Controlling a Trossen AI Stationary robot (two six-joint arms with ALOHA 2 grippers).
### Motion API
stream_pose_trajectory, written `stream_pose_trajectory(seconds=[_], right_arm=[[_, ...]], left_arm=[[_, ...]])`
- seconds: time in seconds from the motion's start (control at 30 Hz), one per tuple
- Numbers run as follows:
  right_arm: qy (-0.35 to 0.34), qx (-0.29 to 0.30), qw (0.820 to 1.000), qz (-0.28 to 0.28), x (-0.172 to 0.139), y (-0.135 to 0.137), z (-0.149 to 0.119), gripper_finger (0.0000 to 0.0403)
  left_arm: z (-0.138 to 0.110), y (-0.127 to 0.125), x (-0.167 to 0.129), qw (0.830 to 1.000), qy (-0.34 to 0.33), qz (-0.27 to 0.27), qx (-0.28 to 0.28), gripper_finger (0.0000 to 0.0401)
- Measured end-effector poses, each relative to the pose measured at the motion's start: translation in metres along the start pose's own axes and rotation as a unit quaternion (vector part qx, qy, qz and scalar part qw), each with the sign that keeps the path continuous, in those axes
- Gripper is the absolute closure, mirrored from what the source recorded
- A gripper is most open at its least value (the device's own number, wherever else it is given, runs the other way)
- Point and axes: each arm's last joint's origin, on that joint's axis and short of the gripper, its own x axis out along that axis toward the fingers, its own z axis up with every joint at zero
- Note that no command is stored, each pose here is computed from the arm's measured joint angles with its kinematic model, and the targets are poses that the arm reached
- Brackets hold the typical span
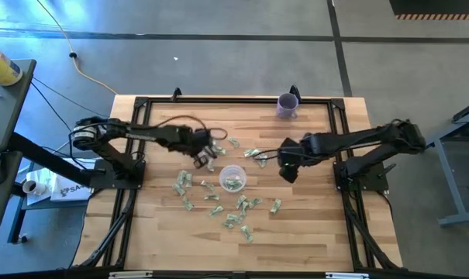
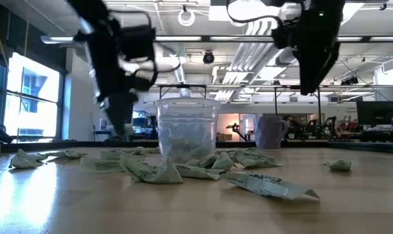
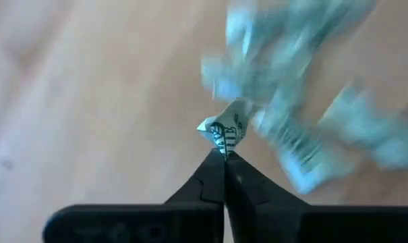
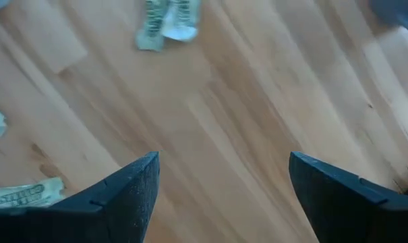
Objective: Pick and place Stevia / Truvia into bins
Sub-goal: Put the green stevia packet into the transparent container
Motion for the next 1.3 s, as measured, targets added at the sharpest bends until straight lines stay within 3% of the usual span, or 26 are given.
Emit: stream_pose_trajectory(seconds=[0.07, 0.13, 0.2, 0.27, 0.37, 0.63, 0.77, 0.9, 1.0, 1.1, 1.3], right_arm=[[-0.012, 0.014, 1.000, 0.008, -0.001, -0.007, -0.007, 0.0086], [-0.027, 0.022, 0.999, 0.023, 0.001, -0.009, -0.011, 0.0086], [-0.037, 0.019, 0.998, 0.038, 0.006, -0.010, -0.014, 0.0086], [-0.041, 0.008, 0.998, 0.056, 0.013, -0.009, -0.014, 0.0086], [-0.043, -0.014, 0.996, 0.071, 0.024, -0.006, -0.015, 0.0086], [-0.102, -0.063, 0.991, 0.057, 0.038, -0.016, -0.001, 0.0086], [-0.156, -0.058, 0.983, 0.077, 0.041, -0.029, 0.021, 0.0086], [-0.170, -0.034, 0.979, 0.108, 0.044, -0.041, 0.035, 0.0086], [-0.144, -0.012, 0.982, 0.123, 0.054, -0.040, 0.036, 0.0086], [-0.136, -0.002, 0.982, 0.134, 0.068, -0.027, 0.041, 0.0086], [-0.129, -0.031, 0.984, 0.119, 0.097, -0.001, 0.050, 0.0086]], left_arm=[[0.016, 0.005, -0.021, 1.000, 0.010, -0.004, 0.017, 0.0366], [0.039, 0.003, -0.045, 0.997, -0.041, -0.041, 0.052, 0.0381], [0.062, -0.001, -0.067, 0.984, -0.108, -0.116, 0.083, 0.0381], [0.077, -0.007, -0.081, 0.958, -0.155, -0.210, 0.116, 0.0380], [0.091, -0.020, -0.079, 0.928, -0.171, -0.293, 0.155, 0.0378], [0.081, -0.065, -0.043, 0.893, -0.068, -0.404, 0.189, 0.0374], [0.081, -0.078, -0.027, 0.894, -0.050, -0.406, 0.182, 0.0331], [0.078, -0.083, -0.009, 0.936, -0.034, -0.309, 0.163, 0.0272], [0.078, -0.081, -0.012, 0.948, -0.036, -0.277, 0.151, 0.0228], [0.073, -0.071, -0.034, 0.955, -0.003, -0.267, 0.129, 0.0197], [0.060, -0.059, -0.112, 0.952, -0.102, -0.268, 0.108, 0.0194]])
